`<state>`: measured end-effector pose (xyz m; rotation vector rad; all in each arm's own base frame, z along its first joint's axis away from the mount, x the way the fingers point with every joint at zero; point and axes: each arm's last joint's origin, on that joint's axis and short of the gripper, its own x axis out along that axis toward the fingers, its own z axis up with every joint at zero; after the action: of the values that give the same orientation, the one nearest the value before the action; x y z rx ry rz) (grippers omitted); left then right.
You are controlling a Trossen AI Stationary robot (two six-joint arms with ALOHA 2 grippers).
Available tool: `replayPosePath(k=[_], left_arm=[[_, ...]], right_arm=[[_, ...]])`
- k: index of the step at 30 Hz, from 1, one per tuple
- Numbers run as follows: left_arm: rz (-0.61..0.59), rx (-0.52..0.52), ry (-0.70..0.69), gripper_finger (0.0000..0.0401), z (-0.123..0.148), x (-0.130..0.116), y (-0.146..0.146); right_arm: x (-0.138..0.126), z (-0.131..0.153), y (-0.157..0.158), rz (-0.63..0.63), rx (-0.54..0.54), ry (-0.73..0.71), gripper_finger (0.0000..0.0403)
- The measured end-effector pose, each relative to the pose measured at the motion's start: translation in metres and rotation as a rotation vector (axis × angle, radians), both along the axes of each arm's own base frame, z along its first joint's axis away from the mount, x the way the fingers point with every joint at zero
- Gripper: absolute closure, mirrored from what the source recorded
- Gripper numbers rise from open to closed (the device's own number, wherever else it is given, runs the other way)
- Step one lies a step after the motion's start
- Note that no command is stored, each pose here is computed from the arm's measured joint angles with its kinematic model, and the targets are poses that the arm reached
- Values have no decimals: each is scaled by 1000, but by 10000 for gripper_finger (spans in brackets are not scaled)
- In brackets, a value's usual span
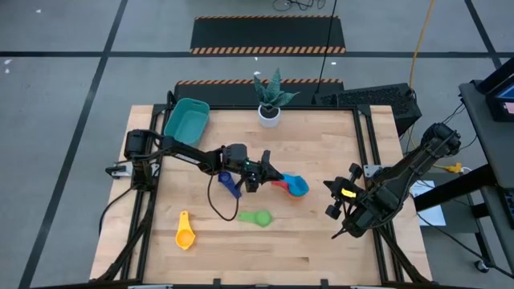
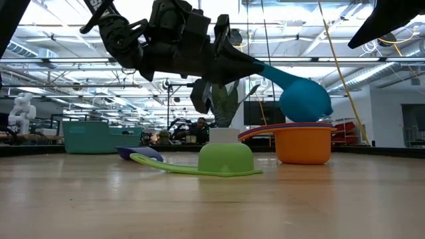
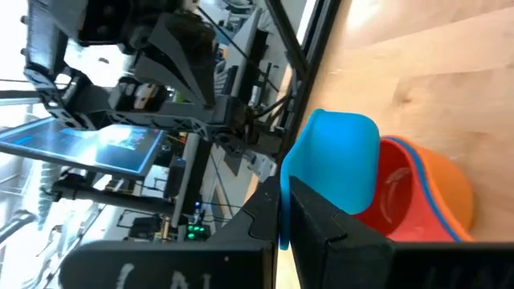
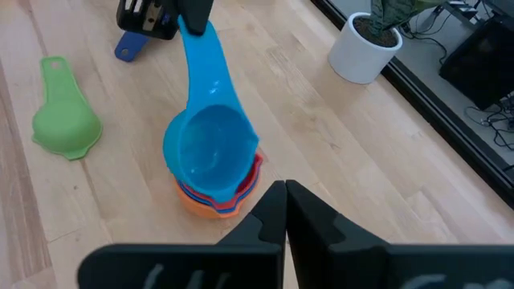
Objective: Nest measuring cups in basket
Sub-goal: Stack the light blue measuring cup on top of the orange measuring cup
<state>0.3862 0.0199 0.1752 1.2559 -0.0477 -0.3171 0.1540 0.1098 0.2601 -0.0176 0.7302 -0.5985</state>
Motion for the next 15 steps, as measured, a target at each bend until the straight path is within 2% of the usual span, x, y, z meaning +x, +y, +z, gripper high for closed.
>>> replayPosePath(k=[15], left_arm=[[8,-16,10,380,-1,0,3]], right_arm=[[0,0,0,2,0,3,403]])
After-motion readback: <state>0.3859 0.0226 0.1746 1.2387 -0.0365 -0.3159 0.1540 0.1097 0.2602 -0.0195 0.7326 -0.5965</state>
